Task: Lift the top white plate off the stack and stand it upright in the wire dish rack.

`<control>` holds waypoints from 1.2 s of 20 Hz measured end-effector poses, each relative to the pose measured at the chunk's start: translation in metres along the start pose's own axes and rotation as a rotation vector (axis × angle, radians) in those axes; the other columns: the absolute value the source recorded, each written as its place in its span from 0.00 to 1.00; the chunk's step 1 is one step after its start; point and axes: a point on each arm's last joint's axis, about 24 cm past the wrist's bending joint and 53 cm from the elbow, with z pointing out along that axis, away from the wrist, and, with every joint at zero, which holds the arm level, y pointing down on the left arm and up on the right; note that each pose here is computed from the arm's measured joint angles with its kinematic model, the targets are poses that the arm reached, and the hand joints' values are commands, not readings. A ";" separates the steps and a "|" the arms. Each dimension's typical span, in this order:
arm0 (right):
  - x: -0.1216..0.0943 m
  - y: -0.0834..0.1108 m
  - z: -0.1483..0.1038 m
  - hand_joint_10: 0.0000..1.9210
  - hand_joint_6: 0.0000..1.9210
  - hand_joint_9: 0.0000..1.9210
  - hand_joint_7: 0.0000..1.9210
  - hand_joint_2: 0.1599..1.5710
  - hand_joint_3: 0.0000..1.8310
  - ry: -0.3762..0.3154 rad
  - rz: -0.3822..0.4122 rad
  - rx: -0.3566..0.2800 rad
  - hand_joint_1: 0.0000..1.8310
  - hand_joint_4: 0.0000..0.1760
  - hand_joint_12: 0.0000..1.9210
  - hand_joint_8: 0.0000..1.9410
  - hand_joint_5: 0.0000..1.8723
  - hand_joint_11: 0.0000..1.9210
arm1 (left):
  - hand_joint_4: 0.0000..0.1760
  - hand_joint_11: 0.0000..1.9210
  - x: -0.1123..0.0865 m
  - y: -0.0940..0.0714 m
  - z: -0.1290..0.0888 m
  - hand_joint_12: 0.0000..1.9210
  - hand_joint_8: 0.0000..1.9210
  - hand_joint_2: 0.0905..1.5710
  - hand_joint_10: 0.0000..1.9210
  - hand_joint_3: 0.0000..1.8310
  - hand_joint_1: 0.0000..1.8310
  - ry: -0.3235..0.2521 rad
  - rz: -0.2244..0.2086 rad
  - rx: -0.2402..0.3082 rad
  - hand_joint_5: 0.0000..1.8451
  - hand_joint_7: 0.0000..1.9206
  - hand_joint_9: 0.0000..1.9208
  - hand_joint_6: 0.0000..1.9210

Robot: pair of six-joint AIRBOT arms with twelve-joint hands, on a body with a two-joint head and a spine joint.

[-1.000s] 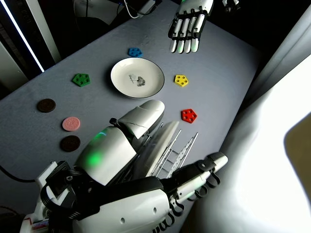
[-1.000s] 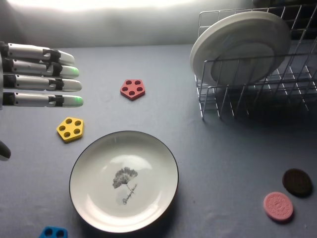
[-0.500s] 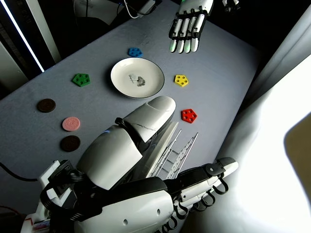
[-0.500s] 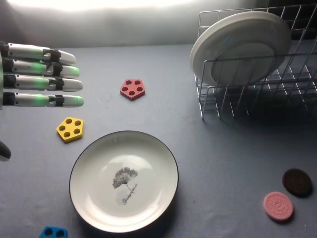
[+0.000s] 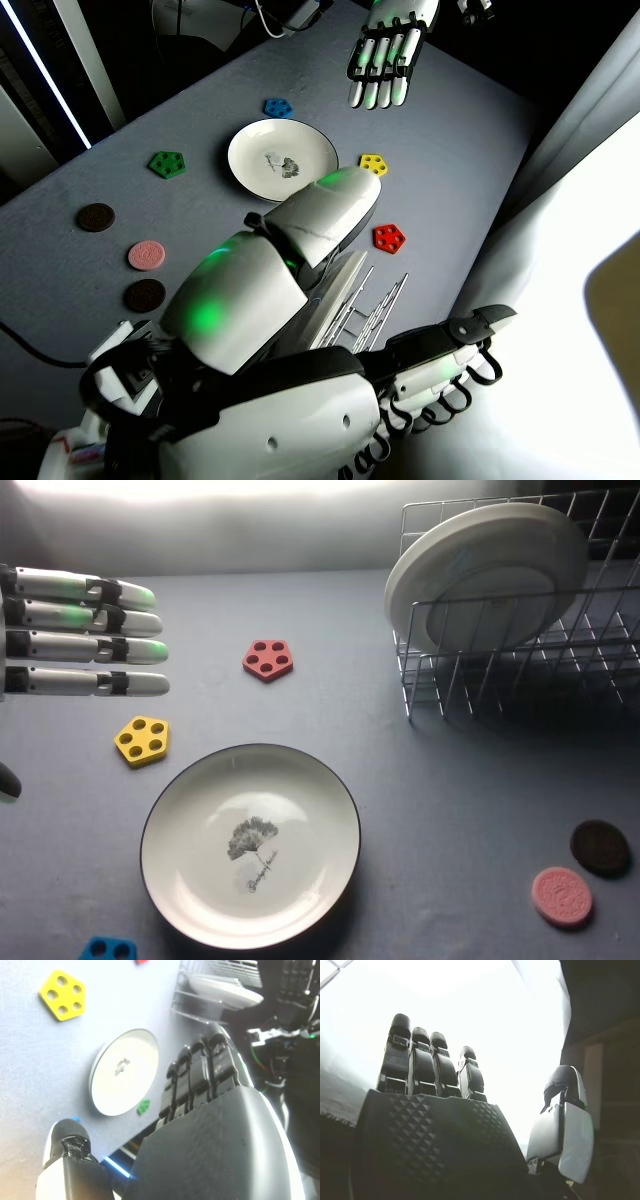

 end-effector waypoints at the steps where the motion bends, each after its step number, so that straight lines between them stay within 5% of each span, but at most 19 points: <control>1: 0.005 0.001 0.002 0.00 0.00 0.00 0.00 0.55 0.00 0.011 -0.007 -0.006 0.12 1.00 0.11 0.00 0.02 0.00 | 0.00 0.00 0.000 0.000 0.000 0.13 0.00 0.59 0.00 0.00 0.14 0.000 0.000 0.000 0.01 0.03 0.04 0.00; 6: 0.016 0.000 0.005 0.00 0.00 0.00 0.00 0.55 0.00 0.046 -0.094 -0.009 0.12 1.00 0.09 0.00 0.03 0.00 | 0.00 0.00 0.000 -0.002 0.001 0.15 0.00 0.59 0.00 0.00 0.16 -0.002 -0.002 0.004 0.02 0.05 0.05 0.00; 24: 0.077 0.001 0.002 0.00 0.00 0.01 0.02 0.55 0.00 0.252 -0.658 -0.124 0.14 1.00 0.08 0.00 0.05 0.02 | 0.00 0.00 0.000 0.000 -0.001 0.13 0.00 0.60 0.00 0.00 0.14 0.000 0.001 0.003 0.00 0.02 0.03 0.00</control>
